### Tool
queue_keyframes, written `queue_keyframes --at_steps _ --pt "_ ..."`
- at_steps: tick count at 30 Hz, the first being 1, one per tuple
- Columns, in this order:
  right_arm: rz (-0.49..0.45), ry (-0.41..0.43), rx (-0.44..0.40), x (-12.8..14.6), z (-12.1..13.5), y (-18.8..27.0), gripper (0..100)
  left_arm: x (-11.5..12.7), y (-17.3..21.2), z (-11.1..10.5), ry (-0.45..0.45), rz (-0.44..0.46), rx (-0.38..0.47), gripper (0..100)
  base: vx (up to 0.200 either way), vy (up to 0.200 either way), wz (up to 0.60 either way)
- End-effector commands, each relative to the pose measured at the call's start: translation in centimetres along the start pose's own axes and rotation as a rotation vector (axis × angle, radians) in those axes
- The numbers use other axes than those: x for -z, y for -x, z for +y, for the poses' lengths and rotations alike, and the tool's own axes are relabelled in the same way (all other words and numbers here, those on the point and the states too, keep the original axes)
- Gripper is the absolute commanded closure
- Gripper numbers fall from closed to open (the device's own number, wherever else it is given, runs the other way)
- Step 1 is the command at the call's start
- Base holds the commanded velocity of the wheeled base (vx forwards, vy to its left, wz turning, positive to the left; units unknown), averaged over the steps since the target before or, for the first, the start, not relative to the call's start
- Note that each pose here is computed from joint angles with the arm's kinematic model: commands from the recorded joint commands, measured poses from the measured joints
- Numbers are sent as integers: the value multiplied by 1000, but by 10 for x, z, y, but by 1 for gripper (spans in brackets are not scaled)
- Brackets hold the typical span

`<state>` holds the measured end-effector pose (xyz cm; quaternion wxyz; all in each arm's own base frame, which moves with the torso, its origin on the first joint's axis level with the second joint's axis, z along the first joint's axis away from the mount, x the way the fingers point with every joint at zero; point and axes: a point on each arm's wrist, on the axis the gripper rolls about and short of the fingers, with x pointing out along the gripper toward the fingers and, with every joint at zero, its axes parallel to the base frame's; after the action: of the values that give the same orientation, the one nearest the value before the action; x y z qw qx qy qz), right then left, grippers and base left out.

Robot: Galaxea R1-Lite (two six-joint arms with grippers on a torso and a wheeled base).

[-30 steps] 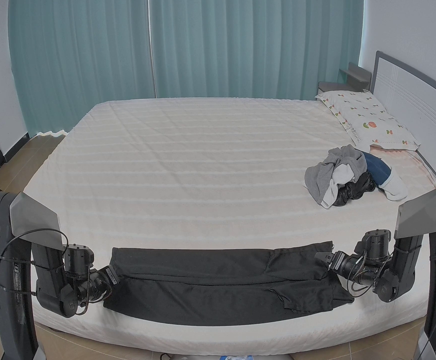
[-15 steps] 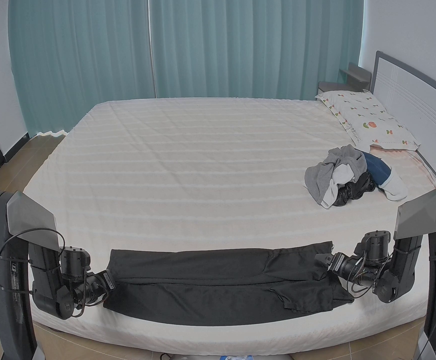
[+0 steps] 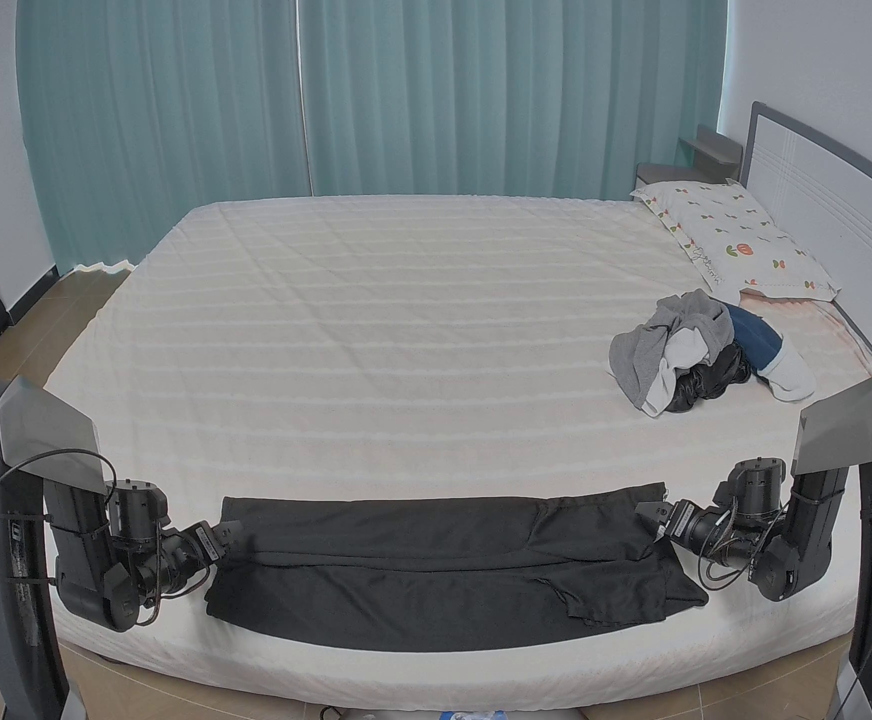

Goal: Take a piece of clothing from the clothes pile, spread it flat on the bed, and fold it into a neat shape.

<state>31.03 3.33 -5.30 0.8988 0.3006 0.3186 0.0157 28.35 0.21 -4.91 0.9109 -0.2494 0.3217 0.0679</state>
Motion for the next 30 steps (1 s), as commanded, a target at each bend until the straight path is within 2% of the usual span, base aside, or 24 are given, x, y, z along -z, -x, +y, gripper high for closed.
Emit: queue_keyframes --at_steps 1,3,5,10,12,13,15,20,21,27,30 --pt "-3 -13 -11 -5 -4 -1 0 -18 1 -4 77 -58 52 0 0 0 0" --pt "5 -17 -19 -5 -5 -1 0 -25 -7 -9 172 -71 102 0 0 0 0" --pt "10 -40 -21 -4 -6 -3 0 -31 -16 -14 212 -92 130 0 0 0 0" --pt "9 -78 -27 -5 -7 -5 0 -23 -45 -17 190 -84 128 0 0 0 0" --pt "7 -79 -27 -6 -7 -5 0 -22 -46 -17 185 -83 126 0 0 0 0" --pt "12 -83 -22 -7 -8 -6 0 -18 -50 -15 142 -80 114 0 0 0 0" --pt "11 -86 -26 -8 -7 -8 0 -16 -56 -14 114 -90 100 0 0 0 0" --pt "13 -108 -30 -8 -7 -8 0 -16 -64 -14 102 -116 81 0 0 0 0" --pt "13 -109 -30 -8 -7 -8 0 -16 -64 -14 102 -117 79 100 0 0 0" --pt "18 -107 -30 -4 -7 -8 0 -16 -65 -14 111 -121 76 100 0 0 0" --pt "19 -107 -29 -4 -7 -8 0 -18 -64 -14 143 -126 80 100 0 0 0"
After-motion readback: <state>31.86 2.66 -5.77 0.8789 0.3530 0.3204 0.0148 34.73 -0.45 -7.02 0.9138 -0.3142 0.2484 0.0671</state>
